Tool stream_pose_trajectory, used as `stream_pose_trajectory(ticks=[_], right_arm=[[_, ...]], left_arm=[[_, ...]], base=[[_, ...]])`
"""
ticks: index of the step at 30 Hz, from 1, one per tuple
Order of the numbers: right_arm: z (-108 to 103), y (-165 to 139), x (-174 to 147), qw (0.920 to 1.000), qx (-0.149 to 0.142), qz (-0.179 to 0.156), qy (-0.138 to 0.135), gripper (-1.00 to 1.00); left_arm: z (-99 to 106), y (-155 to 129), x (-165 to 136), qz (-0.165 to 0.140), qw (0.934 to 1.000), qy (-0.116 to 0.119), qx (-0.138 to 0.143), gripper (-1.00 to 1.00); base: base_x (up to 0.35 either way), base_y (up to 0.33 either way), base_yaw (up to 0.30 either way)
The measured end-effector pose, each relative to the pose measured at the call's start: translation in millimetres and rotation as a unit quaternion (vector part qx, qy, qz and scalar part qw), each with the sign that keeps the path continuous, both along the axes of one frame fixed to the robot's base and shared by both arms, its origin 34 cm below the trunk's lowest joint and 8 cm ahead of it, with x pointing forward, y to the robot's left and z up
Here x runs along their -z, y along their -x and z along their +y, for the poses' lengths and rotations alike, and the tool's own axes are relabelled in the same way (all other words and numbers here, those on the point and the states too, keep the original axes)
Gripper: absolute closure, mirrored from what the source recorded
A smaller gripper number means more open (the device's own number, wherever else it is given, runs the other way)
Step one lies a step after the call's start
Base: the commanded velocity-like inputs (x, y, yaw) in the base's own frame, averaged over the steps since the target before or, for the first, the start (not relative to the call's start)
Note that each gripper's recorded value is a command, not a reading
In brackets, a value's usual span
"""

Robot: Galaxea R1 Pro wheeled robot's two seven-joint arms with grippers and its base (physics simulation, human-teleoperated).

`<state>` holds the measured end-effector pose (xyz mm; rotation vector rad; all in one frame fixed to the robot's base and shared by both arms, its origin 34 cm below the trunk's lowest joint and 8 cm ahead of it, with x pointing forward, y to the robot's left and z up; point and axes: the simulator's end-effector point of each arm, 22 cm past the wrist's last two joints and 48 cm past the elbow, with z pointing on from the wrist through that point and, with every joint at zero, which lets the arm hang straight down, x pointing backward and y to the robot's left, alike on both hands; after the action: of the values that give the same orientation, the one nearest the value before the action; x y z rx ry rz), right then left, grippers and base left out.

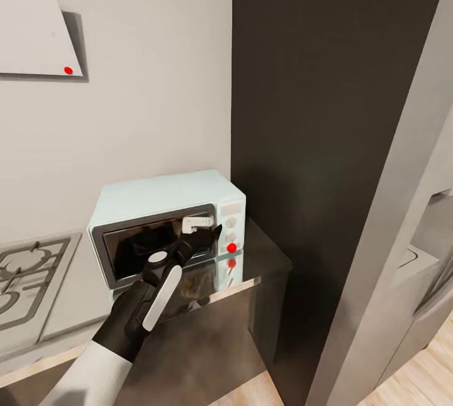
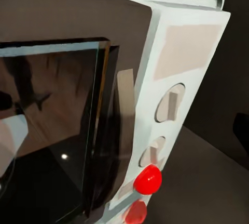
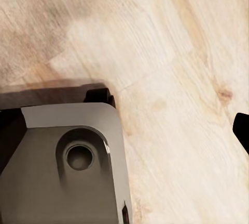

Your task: In the kitchen, take the popcorn bag from the countertop, put it into the microwave, and heat it until the popcorn is cooked so the cooked popcorn ends up inside the bag.

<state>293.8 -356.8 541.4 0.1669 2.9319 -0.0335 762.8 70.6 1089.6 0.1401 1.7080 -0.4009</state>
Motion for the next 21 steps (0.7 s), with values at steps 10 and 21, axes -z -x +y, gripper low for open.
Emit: stream_pose_trajectory(ticks=[10,21], right_arm=[[0.5,-0.3,0.3,1.0,0.0,0.0,0.0,-1.0],[0.5,-0.2,0.3,1.0,0.0,0.0,0.0,-1.0]], left_arm=[[-1.5,0.4,0.7,0.004,1.0,-0.003,0.001,-1.0],[-2.9,0.8,2.4,0.005,1.0,-0.004,0.002,-1.0]], base=[[-0.22,0.0,0.0],[-0.34,0.0,0.0]])
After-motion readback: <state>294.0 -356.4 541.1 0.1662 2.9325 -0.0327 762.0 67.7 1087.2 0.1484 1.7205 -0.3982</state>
